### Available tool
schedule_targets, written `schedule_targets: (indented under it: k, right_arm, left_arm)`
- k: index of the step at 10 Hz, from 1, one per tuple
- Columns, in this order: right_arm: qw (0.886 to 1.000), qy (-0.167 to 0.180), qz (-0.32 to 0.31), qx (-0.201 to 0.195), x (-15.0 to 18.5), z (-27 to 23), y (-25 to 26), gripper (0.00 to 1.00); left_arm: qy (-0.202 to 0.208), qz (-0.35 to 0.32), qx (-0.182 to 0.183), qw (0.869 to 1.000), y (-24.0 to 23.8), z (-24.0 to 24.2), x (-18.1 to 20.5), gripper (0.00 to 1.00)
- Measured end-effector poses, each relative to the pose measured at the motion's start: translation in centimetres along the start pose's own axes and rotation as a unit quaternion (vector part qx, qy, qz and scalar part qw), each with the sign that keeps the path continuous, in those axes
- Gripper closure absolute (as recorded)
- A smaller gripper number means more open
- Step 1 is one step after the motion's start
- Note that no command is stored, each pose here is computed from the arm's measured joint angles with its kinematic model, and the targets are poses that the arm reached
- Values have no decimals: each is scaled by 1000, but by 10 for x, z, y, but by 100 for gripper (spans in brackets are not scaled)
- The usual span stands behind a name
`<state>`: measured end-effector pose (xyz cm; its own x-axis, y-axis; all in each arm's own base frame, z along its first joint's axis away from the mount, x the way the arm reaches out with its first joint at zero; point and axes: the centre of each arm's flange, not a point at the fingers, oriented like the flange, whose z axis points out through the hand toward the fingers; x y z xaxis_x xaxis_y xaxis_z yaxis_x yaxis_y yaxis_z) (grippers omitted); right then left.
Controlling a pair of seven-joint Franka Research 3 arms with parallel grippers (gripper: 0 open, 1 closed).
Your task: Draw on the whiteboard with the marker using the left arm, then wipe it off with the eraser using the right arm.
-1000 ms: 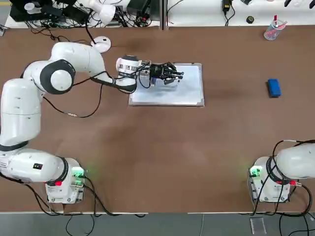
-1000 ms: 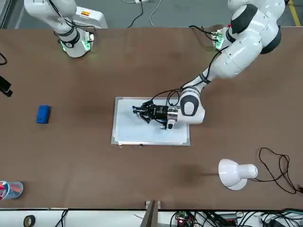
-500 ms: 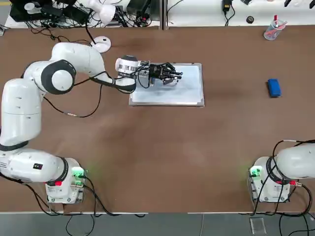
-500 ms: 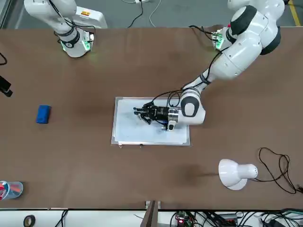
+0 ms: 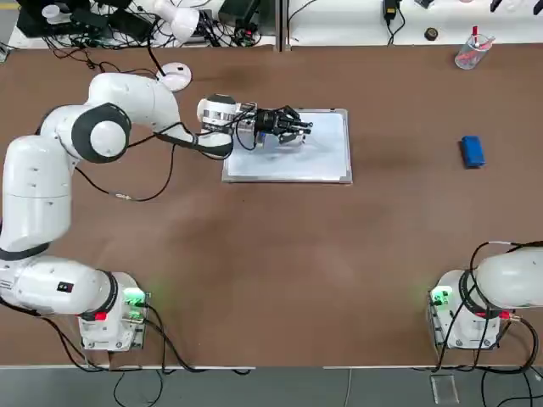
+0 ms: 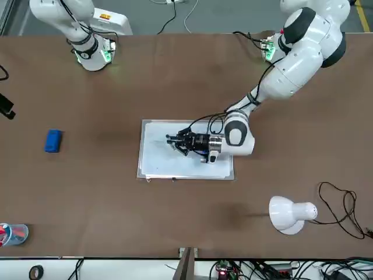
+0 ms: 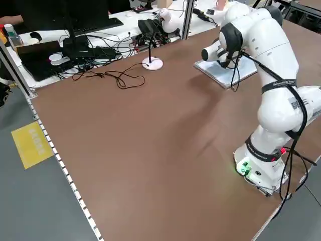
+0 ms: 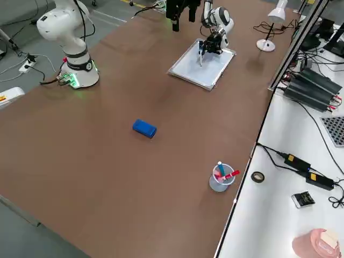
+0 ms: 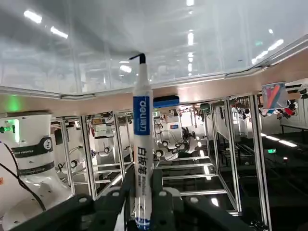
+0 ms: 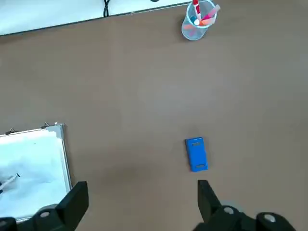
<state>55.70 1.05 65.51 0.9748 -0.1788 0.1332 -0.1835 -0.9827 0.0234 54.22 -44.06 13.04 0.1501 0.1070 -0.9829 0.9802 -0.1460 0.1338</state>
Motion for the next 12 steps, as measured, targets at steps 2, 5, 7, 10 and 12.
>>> schedule_targets:
  k: [2,5,7,10,12]
  right_arm:
    - [1000,2,1,0,0,0,0,0]
    - [1000,2,1,0,1,0,1,0]
    - [1000,2,2,0,1,0,2,0]
    - [1000,2,3,0,2,0,4,0]
    - [1000,2,3,0,3,2,3,0]
  left_arm:
    - [2,2,-3,1000,3,-3,0,82]
    - [9,7,-11,1000,12,-14,1,82]
    - [12,8,-13,1000,14,-18,1,82]
    - [17,5,-9,1000,9,-17,-2,82]
    - [22,1,-5,1000,3,-19,-4,82]
